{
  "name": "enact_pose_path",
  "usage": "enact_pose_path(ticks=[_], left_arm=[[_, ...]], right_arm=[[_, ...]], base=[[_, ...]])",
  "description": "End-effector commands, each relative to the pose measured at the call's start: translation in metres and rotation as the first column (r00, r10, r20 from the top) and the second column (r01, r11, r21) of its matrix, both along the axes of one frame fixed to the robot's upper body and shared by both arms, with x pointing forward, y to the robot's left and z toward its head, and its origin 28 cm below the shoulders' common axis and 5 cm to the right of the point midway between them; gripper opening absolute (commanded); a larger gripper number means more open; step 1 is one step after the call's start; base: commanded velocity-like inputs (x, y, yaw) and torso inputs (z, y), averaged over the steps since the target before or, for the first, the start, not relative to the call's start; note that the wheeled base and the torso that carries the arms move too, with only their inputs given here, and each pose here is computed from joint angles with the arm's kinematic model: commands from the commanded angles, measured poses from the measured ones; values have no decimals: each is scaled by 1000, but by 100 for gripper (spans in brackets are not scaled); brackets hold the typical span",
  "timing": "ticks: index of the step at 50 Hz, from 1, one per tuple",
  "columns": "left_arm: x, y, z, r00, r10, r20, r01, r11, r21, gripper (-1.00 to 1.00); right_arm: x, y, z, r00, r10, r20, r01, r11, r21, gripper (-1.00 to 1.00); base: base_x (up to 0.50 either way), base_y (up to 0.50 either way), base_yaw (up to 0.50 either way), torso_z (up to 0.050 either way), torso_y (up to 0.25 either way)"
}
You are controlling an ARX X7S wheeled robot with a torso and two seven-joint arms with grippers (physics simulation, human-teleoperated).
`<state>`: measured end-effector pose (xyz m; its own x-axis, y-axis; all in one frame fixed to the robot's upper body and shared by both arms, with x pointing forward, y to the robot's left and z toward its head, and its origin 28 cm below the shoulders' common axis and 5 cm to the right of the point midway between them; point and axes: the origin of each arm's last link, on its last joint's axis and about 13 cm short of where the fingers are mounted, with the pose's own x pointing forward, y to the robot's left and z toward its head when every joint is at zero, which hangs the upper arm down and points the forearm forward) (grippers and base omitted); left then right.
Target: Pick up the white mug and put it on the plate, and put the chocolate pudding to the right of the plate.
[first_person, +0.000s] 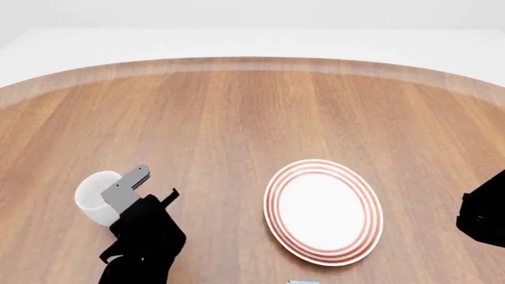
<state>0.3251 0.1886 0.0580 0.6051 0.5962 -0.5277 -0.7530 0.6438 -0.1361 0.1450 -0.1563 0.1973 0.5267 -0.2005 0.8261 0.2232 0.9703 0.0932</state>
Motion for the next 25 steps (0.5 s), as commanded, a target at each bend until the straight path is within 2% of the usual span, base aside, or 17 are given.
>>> enact_pose_path(ticks=[1, 9, 16, 18, 20, 23, 24, 25], left_arm=[[0, 1, -3, 1000, -7, -16, 8, 999, 31, -100], [1, 5, -3, 1000, 12, -12, -11, 999, 42, -100], [2, 7, -1, 1000, -13, 17, 12, 998, 56, -100], [2, 7, 8, 996, -68, 58, 61, 991, 121, -100], [1, 2, 19, 980, -161, 117, 138, 972, 189, -100], [0, -4, 42, 928, -321, 190, 262, 924, 280, -100], [-2, -6, 52, 895, -390, 216, 303, 888, 347, -100], [-4, -8, 58, 874, -428, 229, 329, 869, 370, -100]], right_arm=[[0, 0, 0, 1000, 0, -4, 0, 1000, 1, 100], [1, -1, -1, 1000, 1, -8, -1, 1000, 2, 100], [1, -1, -2, 1000, 1, -9, -1, 1000, 2, 100], [1, -1, -2, 1000, 0, -9, 0, 1000, 2, 100], [1, -1, -2, 1000, -1, -11, 1, 1000, 3, 100], [0, -1, -1, 1000, -4, -8, 4, 1000, 2, 100], [0, -1, -1, 1000, -6, -7, 6, 1000, 4, 100], [0, -1, -1, 1000, -6, -9, 6, 1000, 5, 100]], base=[[0, 0, 0, 0, 0], [0, 0, 0, 0, 0], [0, 0, 0, 0, 0], [0, 0, 0, 0, 0], [0, 0, 0, 0, 0], [0, 0, 0, 0, 0], [0, 0, 0, 0, 0], [0, 0, 0, 0, 0]])
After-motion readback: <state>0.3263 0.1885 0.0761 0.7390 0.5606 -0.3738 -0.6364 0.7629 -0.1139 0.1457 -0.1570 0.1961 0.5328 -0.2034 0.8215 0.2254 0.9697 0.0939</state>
